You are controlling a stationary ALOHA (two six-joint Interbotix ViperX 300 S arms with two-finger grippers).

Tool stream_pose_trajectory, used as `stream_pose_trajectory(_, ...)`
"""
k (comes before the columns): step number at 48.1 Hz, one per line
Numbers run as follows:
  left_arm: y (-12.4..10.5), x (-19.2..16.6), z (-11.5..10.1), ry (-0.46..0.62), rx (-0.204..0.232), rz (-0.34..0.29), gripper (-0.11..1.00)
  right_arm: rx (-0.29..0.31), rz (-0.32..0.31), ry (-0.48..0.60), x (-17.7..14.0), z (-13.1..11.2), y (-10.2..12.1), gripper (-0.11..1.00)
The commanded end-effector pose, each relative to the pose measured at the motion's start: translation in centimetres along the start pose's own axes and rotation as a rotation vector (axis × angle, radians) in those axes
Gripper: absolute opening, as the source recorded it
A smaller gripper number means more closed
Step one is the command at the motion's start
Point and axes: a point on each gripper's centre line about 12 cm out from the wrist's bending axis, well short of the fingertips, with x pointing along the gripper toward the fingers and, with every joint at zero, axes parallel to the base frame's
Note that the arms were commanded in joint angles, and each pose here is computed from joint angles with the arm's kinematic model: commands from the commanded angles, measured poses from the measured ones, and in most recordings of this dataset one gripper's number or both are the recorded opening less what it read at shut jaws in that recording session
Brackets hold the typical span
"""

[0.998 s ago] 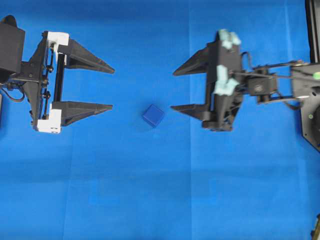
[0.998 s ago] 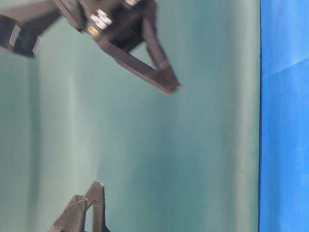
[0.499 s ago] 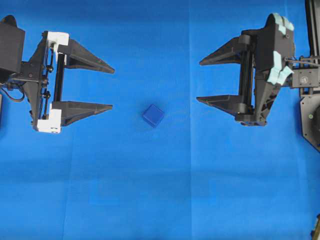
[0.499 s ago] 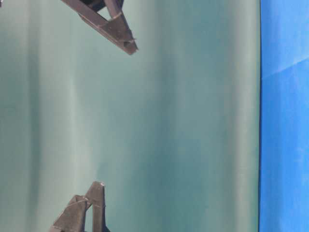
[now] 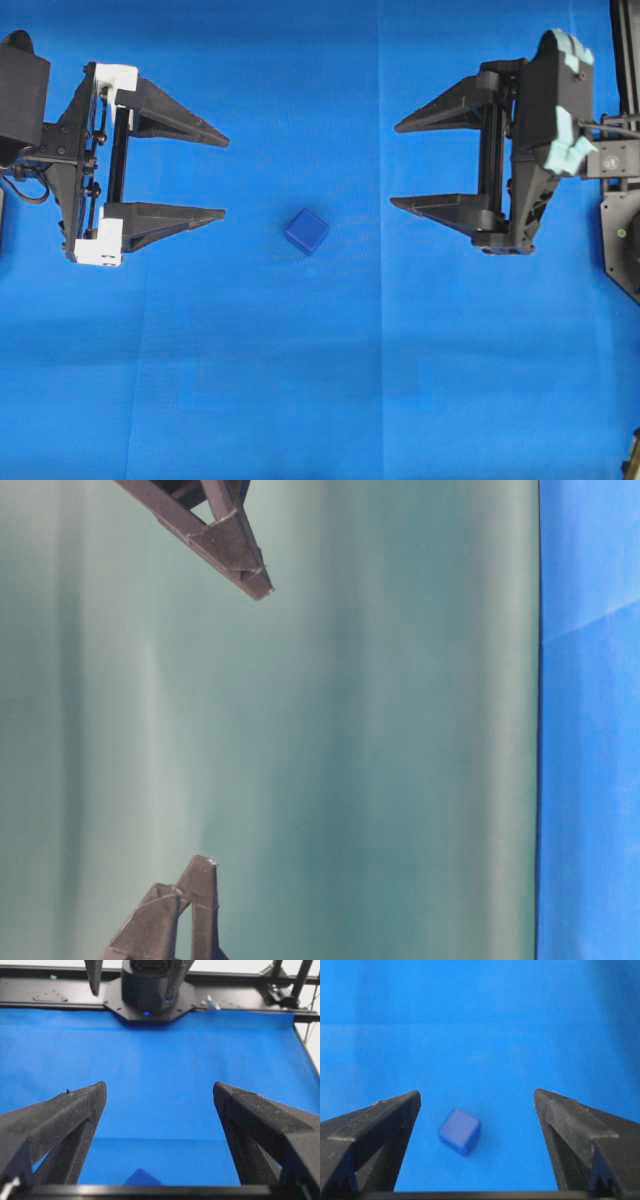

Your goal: Handover the blue block to the right arm after grasping it with the left arm, then place it in the designated position.

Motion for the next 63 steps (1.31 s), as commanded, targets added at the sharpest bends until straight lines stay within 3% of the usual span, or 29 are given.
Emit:
stream_pose_trajectory(1,0.0,-0.2,1.3,-0.040,-0.001,-0.001,0.92,-0.013,0.035,-0.068,-0.7,0.7,0.3,0.84)
stream_pose_trajectory(19,0.0,-0.2,1.4,-0.044,0.003,-0.001,0.92,-0.016,0.101,-0.207,-2.0,-0.9,-0.7,0.84)
stream_pose_trajectory(63,0.0,-0.2,1.4,-0.046,0.005,-0.001,0.92,-0.015,0.112,-0.230,-2.4,-1.0,-0.7,0.84)
